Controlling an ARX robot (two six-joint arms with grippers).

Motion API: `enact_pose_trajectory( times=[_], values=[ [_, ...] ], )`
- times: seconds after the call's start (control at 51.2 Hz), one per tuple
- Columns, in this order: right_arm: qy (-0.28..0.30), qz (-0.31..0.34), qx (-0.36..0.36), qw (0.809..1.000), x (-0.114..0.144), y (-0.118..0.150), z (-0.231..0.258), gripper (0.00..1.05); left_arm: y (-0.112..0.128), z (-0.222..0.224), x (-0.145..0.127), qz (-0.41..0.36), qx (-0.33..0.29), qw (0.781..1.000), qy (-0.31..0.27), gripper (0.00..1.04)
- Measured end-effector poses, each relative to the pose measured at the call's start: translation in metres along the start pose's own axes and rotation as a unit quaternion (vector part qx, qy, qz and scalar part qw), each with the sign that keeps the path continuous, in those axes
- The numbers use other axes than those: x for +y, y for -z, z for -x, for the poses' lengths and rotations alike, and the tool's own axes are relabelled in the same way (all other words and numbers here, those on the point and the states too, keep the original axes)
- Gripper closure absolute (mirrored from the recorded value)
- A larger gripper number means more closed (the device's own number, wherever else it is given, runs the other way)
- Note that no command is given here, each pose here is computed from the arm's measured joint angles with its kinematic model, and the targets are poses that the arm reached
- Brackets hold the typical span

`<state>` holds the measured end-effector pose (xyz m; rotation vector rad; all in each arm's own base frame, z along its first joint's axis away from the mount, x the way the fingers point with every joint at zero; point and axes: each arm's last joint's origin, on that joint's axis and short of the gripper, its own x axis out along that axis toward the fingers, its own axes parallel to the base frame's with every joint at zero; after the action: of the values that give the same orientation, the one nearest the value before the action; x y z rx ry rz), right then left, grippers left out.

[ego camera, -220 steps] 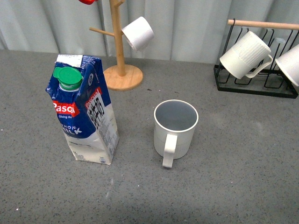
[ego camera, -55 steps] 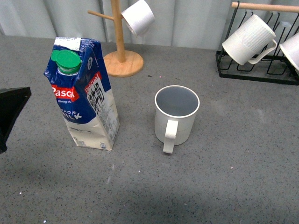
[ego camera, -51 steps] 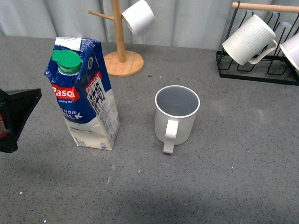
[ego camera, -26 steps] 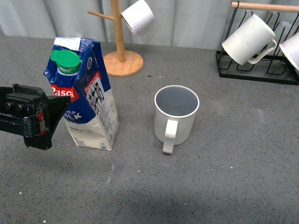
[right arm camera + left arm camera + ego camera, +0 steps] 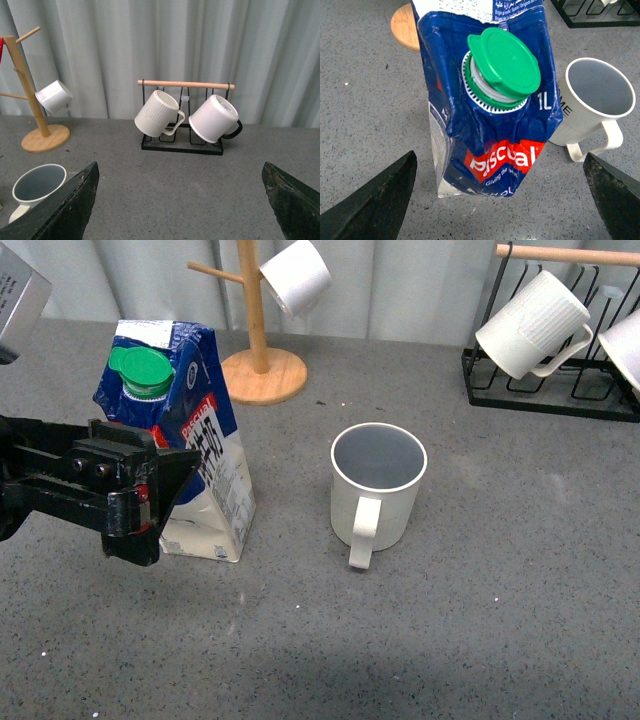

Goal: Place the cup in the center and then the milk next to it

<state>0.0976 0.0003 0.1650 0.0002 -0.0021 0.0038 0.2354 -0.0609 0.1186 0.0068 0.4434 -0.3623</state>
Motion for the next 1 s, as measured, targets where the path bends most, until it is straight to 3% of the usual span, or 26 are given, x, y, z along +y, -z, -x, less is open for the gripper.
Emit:
enact_pose_trajectory(
  times=[0.547, 0.997],
  values=[
    [0.0, 0.0, 0.0, 1.0, 0.0, 0.0, 0.0, 0.09, -0.007, -0.022, 0.006, 0.008, 0.003, 1.0, -0.024, 0.07],
    [0.0, 0.0, 0.0, 1.0, 0.0, 0.0, 0.0, 0.09, -0.018, -0.022, -0.001, 0.011, -0.014, 1.0, -0.023, 0.89]
  ],
)
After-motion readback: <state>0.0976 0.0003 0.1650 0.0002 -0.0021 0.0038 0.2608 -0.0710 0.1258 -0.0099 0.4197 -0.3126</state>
